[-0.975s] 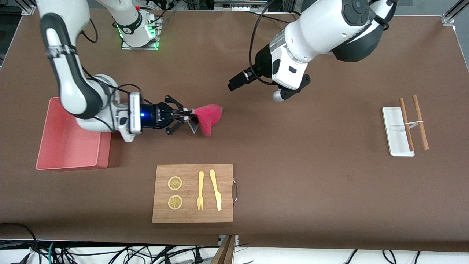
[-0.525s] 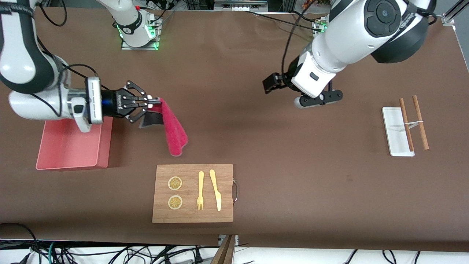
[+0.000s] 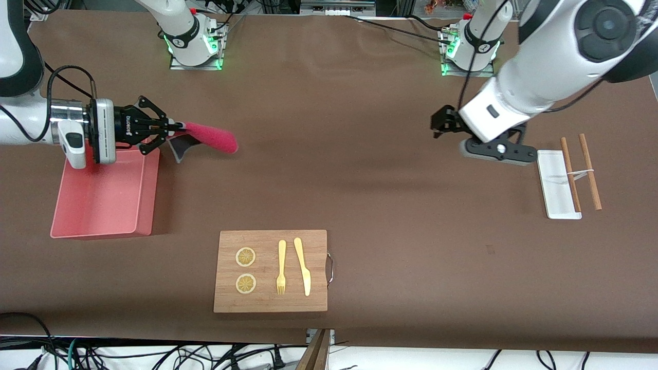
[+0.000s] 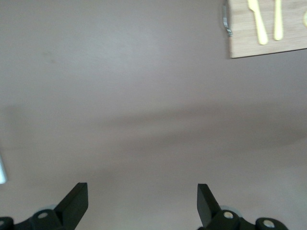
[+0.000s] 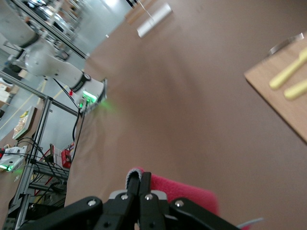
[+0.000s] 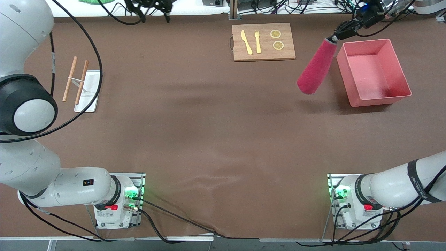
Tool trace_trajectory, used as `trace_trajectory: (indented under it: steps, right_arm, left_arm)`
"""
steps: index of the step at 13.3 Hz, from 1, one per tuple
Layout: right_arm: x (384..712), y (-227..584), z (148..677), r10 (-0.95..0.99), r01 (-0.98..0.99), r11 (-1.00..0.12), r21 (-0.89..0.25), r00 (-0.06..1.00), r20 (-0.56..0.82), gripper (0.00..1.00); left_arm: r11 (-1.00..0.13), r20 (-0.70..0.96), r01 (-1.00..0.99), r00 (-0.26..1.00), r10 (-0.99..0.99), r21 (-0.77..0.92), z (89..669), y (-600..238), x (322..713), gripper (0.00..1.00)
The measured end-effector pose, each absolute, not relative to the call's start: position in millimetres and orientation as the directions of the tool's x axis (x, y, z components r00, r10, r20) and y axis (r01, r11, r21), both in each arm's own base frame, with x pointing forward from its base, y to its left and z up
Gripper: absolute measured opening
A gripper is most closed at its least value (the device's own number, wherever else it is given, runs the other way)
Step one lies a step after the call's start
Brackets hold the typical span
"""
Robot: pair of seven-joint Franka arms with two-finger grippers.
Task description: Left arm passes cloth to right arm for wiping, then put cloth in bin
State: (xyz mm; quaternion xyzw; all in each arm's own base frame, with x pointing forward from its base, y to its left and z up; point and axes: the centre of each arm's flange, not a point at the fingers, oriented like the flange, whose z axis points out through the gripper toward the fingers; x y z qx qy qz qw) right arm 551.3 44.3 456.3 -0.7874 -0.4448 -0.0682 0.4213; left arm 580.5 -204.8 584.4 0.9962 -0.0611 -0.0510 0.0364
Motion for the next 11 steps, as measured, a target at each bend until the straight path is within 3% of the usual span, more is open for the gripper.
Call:
trace_trajectory:
  steps: [5, 8, 11]
  right_arm:
    - [559, 36, 482, 0.586, 0.529, -0.632, -0.567, 0.804, 0.098, 0.02]
    - [562, 71, 493, 0.452, 0.376, -0.815, -0.441, 0.889, -0.077, 0.02]
    - [562, 82, 488, 0.324, 0.266, -0.92, -0.288, 0.929, -0.178, 0.02]
  left_arm:
    - [-0.983, -0.065, -0.179, 0.981, -0.182, 0.042, 608, -142, 584, 1.0]
    - [-0.98, -0.077, -0.197, 0.978, -0.196, -0.006, 609, -87, 584, 1.0]
    - [-0.977, -0.055, -0.212, 0.976, -0.21, -0.034, 603, -58, 574, 1.0]
